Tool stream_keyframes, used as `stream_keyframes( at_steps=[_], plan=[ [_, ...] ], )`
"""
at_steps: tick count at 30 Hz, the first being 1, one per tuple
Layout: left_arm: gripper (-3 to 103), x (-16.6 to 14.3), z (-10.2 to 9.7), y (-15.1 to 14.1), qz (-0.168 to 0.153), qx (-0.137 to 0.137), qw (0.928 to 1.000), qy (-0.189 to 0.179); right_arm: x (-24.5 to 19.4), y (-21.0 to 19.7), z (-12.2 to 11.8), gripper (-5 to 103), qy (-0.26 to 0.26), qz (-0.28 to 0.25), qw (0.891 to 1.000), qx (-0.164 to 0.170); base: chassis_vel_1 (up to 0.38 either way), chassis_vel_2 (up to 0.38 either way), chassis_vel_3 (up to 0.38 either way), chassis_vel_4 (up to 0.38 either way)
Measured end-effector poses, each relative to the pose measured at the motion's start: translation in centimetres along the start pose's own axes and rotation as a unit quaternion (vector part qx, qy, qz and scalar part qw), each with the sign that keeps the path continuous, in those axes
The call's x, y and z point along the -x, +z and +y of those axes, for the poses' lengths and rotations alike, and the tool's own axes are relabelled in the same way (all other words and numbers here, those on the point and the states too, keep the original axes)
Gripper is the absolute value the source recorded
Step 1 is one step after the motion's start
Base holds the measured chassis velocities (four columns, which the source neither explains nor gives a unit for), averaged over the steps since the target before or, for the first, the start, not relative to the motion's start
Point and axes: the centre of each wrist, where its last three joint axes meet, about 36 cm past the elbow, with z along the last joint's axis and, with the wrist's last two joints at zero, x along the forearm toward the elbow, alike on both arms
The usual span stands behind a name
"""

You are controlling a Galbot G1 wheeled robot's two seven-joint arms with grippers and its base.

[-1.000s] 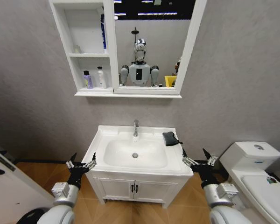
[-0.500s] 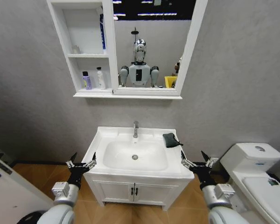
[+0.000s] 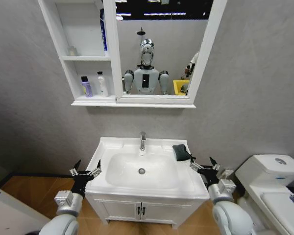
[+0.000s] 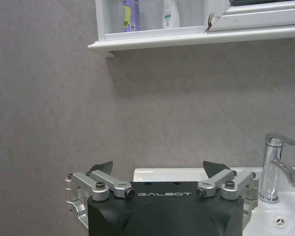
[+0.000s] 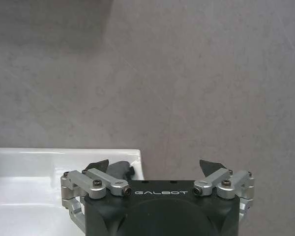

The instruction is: Move facial cleanser and shampoo from washbasin to cabinet, then wipe washbasin with towel.

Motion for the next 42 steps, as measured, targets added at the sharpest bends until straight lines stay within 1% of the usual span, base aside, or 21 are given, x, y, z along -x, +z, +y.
stream_keyframes(
  at_steps=[1,3,4,5,7,8,10,11,13,15,17,18,19,20,22,23,26,30,40,41,42],
  plan=[
    [100,0.0,0.0,0.0,0.000,0.000,1.0000,0.000,0.0,0.0,0.0,100,0.000,0.000,1.000,0.000,0.053,-0.020,-0.041,0.043],
    [100,0.0,0.0,0.0,0.000,0.000,1.0000,0.000,2.2,-0.2,-0.1,100,-0.004,0.007,1.000,-0.010,0.000,0.000,0.000,0.000],
    [100,0.0,0.0,0.0,0.000,0.000,1.0000,0.000,2.2,-0.2,-0.1,100,-0.004,0.007,1.000,-0.010,0.000,0.000,0.000,0.000],
    [100,0.0,0.0,0.0,0.000,0.000,1.0000,0.000,3.2,-0.6,0.0,100,-0.015,0.018,1.000,-0.019,0.000,0.000,0.000,0.000],
    [100,0.0,0.0,0.0,0.000,0.000,1.0000,0.000,5.0,-1.4,0.4,100,-0.031,0.041,0.998,-0.023,0.000,0.000,0.000,0.000],
    [100,0.0,0.0,0.0,0.000,0.000,1.0000,0.000,5.0,-1.4,0.4,100,-0.031,0.041,0.998,-0.023,0.000,0.000,0.000,0.000],
    [100,0.0,0.0,0.0,0.000,0.000,1.0000,0.000,7.2,-2.2,0.8,100,-0.032,0.064,0.997,-0.036,0.000,0.000,0.000,0.000],
    [100,0.0,0.0,0.0,0.000,0.000,1.0000,0.000,7.2,-2.2,0.8,100,-0.032,0.064,0.997,-0.036,0.000,0.000,0.000,0.000],
    [100,0.0,0.0,0.0,0.000,0.000,1.0000,0.000,9.7,-3.6,0.9,100,-0.041,0.100,0.992,-0.058,0.000,0.000,0.000,0.000],
    [100,0.0,0.0,0.0,0.000,0.000,1.0000,0.000,10.2,-3.8,1.0,100,-0.043,0.106,0.992,-0.061,0.000,0.000,0.000,0.000],
    [100,0.0,0.0,0.0,0.000,0.000,1.0000,0.000,12.9,-4.0,1.2,100,-0.047,0.134,0.987,-0.072,0.000,0.000,0.000,0.000],
    [100,0.0,0.0,0.0,0.000,0.000,1.0000,0.000,12.9,-4.0,1.2,100,-0.047,0.134,0.987,-0.072,0.000,0.000,0.000,0.000],
    [100,0.0,0.0,0.0,0.000,0.000,1.0000,0.000,14.8,-4.1,1.5,100,-0.051,0.148,0.984,-0.080,0.000,0.000,0.000,0.000],
    [100,0.0,0.0,0.0,0.000,0.000,1.0000,0.000,14.8,-4.1,1.5,100,-0.051,0.148,0.984,-0.080,0.000,0.000,0.000,0.000],
    [100,0.0,0.0,0.0,0.000,0.000,1.0000,0.000,16.9,-4.5,2.7,100,-0.068,0.164,0.980,-0.090,0.000,0.000,0.000,0.000],
    [100,0.0,0.0,0.0,0.000,0.000,1.0000,0.000,16.9,-4.5,2.7,100,-0.068,0.164,0.980,-0.090,0.000,0.000,0.000,0.000],
    [100,0.0,0.0,0.0,0.000,0.000,1.0000,0.000,18.9,-4.7,4.3,100,-0.085,0.174,0.975,-0.111,0.000,0.000,0.000,0.000],
    [100,0.0,0.0,0.0,0.000,0.000,1.0000,0.000,20.2,-4.6,5.0,100,-0.084,0.190,0.971,-0.120,0.000,0.000,0.000,0.000],
    [100,0.0,0.0,0.0,0.000,0.000,1.0000,0.000,21.6,-3.2,5.5,100,-0.079,0.218,0.965,-0.121,0.000,0.000,0.000,0.000],
    [100,0.0,0.0,0.0,0.000,0.000,1.0000,0.000,21.7,-3.1,5.6,101,-0.077,0.218,0.965,-0.124,0.000,0.000,0.000,0.000],
    [100,0.0,0.0,0.0,0.000,0.000,1.0000,0.000,21.7,-3.0,5.6,98,-0.076,0.218,0.965,-0.127,0.000,0.000,0.000,0.000]
  ],
)
